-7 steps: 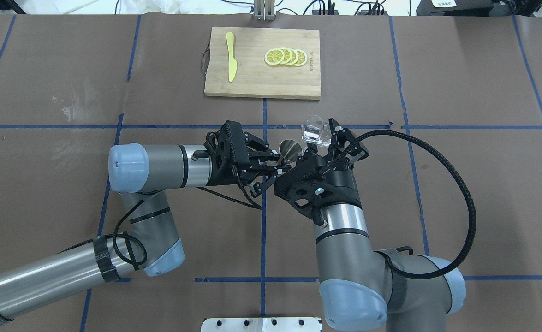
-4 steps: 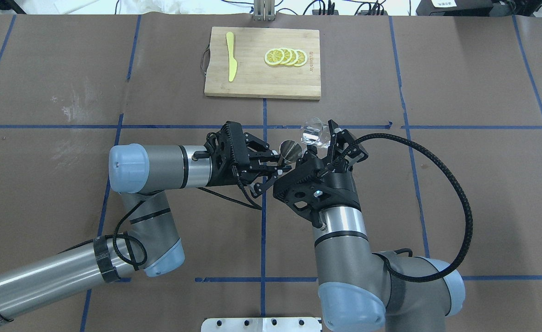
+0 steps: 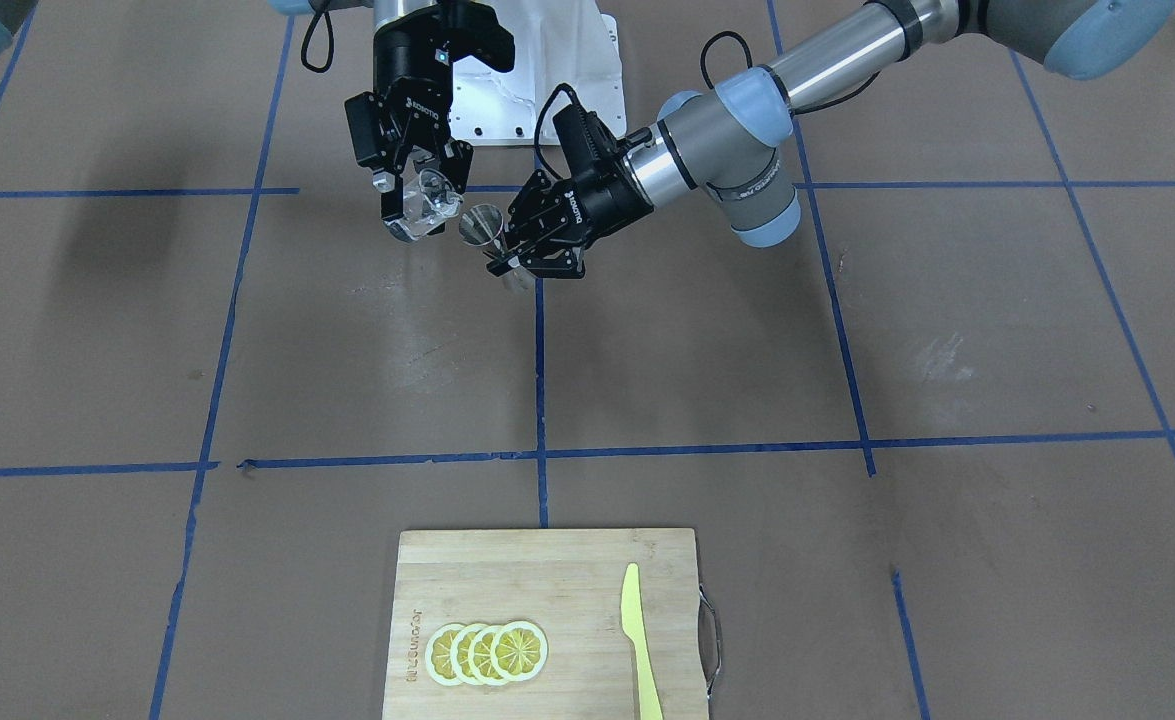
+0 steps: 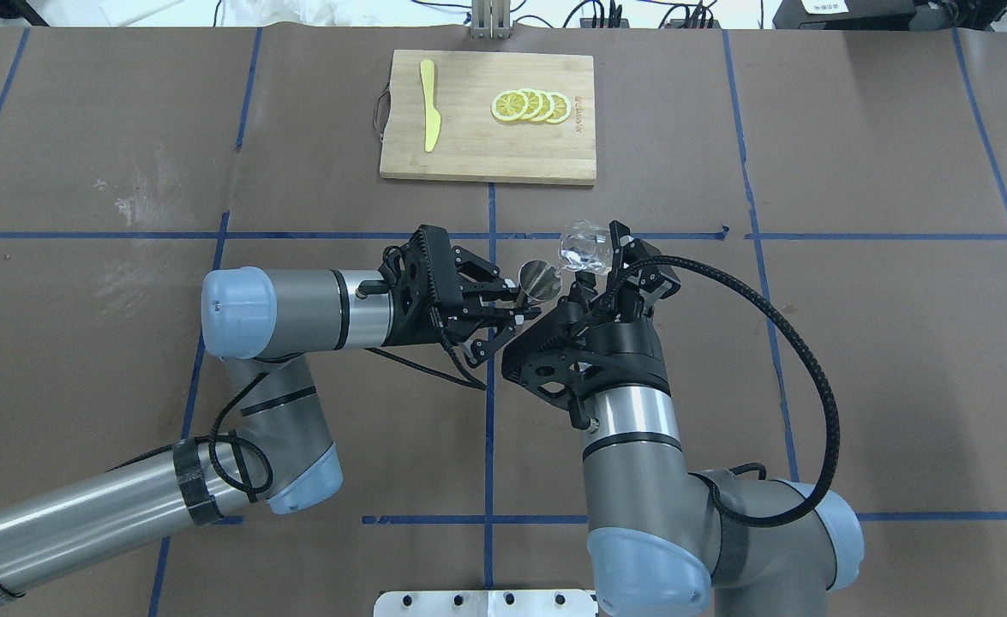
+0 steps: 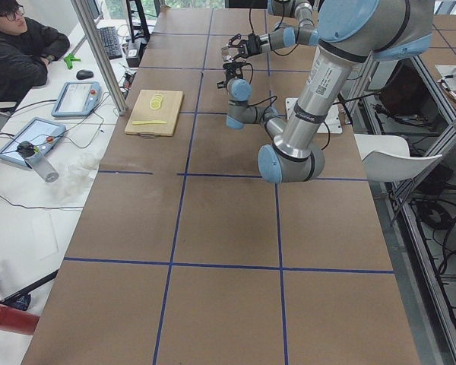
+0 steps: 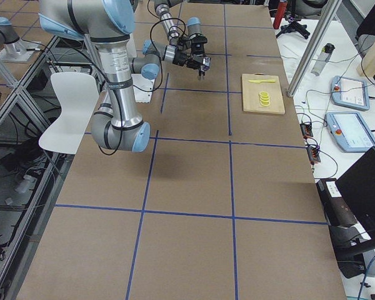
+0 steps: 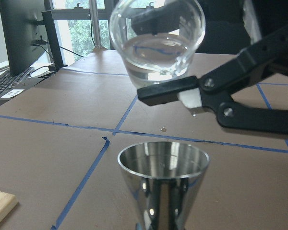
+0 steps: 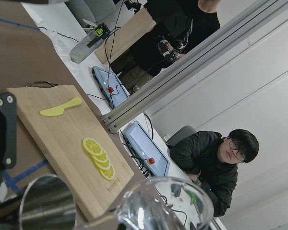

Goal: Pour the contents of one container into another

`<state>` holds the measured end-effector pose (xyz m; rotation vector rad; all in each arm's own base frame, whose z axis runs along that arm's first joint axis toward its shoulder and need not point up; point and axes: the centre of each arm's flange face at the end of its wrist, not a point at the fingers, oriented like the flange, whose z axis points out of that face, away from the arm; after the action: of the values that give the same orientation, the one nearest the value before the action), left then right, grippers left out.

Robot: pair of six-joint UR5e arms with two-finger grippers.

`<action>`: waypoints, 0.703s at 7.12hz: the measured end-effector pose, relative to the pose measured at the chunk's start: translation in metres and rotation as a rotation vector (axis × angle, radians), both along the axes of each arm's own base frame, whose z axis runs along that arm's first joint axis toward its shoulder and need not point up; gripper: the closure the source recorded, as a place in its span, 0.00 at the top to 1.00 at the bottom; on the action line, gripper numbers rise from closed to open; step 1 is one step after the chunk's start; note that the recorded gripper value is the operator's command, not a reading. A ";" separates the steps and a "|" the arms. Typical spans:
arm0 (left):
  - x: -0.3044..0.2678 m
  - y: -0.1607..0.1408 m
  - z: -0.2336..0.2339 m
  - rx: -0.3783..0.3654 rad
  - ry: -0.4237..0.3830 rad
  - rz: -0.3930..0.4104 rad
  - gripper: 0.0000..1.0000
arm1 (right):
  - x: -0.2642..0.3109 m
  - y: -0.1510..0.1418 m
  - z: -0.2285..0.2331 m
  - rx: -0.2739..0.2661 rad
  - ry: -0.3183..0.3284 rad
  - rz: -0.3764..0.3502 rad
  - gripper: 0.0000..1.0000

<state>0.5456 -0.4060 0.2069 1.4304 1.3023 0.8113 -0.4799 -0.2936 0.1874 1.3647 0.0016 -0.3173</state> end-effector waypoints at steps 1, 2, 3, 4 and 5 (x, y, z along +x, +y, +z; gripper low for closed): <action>0.000 0.000 0.000 0.000 0.000 0.000 0.00 | -0.001 0.000 -0.002 0.005 0.033 -0.003 0.00; 0.000 0.000 0.000 0.000 0.000 0.000 0.00 | -0.002 0.001 -0.004 0.007 0.049 -0.006 0.00; 0.000 0.000 -0.001 0.000 0.001 0.000 0.00 | -0.003 0.001 -0.004 0.008 0.057 -0.007 0.00; 0.000 0.000 -0.001 0.001 0.001 0.000 0.00 | -0.003 0.001 -0.005 0.008 0.060 -0.007 0.00; 0.000 0.000 -0.001 0.001 0.001 0.000 0.00 | -0.003 0.001 -0.005 0.010 0.069 -0.009 0.00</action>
<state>0.5454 -0.4062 0.2061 1.4317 1.3027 0.8107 -0.4829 -0.2930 0.1828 1.3635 0.0545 -0.3722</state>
